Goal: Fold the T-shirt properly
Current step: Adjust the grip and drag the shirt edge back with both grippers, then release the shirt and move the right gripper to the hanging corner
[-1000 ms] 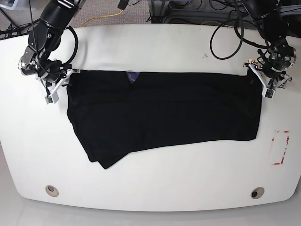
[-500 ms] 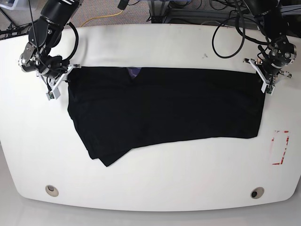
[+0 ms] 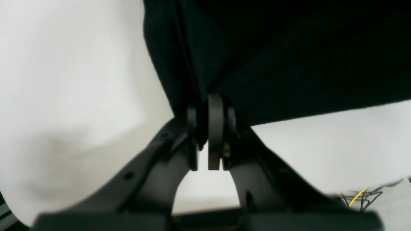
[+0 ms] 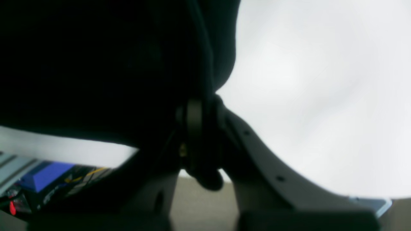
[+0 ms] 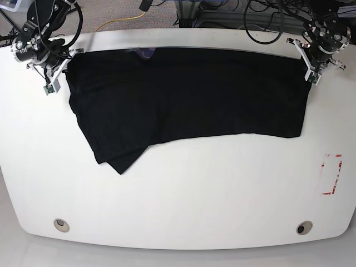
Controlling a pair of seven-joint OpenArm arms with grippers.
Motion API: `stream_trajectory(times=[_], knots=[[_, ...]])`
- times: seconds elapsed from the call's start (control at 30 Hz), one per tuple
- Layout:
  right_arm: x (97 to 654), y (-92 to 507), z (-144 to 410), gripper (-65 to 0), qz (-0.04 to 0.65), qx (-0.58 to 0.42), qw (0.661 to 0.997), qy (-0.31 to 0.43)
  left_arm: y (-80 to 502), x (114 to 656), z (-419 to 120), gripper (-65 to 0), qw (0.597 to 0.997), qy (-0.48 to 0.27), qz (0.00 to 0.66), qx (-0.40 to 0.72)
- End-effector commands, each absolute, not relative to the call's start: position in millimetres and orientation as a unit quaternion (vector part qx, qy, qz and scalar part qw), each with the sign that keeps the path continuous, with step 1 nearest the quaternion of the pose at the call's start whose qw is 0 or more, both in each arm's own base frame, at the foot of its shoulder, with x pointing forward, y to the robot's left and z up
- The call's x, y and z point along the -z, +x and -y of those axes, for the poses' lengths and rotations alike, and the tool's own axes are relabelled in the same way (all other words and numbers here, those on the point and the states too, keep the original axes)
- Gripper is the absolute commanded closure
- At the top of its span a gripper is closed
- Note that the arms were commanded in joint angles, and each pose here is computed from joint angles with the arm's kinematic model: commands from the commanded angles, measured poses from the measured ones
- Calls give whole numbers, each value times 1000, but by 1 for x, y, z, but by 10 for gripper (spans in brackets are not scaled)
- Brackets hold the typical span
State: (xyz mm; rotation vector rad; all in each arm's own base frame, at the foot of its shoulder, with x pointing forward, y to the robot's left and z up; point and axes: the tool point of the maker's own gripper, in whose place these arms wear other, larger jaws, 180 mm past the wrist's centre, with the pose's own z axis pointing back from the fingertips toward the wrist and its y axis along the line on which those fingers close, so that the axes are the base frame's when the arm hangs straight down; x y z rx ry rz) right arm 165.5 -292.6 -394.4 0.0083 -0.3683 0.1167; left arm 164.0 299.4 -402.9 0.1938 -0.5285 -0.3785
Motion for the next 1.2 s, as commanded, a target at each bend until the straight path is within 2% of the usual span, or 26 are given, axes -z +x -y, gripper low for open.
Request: stream_trajectory(times=[0.0, 0.23, 0.27, 0.3, 0.37, 0.5, 0.57, 0.6, 1.03, 1.17], knots=[[384, 161, 308, 0, 183, -65, 981, -28, 160, 387, -321, 0, 939, 138, 256, 183], [392, 145, 305, 0, 163, -64, 984, -22, 146, 390, -329, 0, 946, 147, 227, 176], [392, 145, 305, -19, 163, -64, 984, -23, 144, 390, -330, -7, 948, 150, 220, 175], [392, 145, 305, -51, 163, -64, 984, -23, 142, 391, -331, -38, 949, 152, 213, 174], [391, 146, 305, -171, 164, -64, 984, -23, 141, 392, -333, -151, 951, 154, 203, 172], [387, 146, 309, -403, 174, -51, 983, -28, 141, 392, -331, -329, 951, 152, 204, 175], [379, 148, 311, -474, 189, -44, 980, -38, 146, 386, -329, -368, 948, 156, 212, 178], [374, 149, 312, -488, 195, -43, 979, -43, 148, 384, -327, -365, 947, 153, 219, 179], [344, 194, 314, -488, 256, -47, 964, -62, 186, 329, -310, -367, 919, 117, 345, 154], [332, 222, 306, -488, 285, -59, 955, -58, 202, 313, -325, -367, 908, 136, 371, 140]])
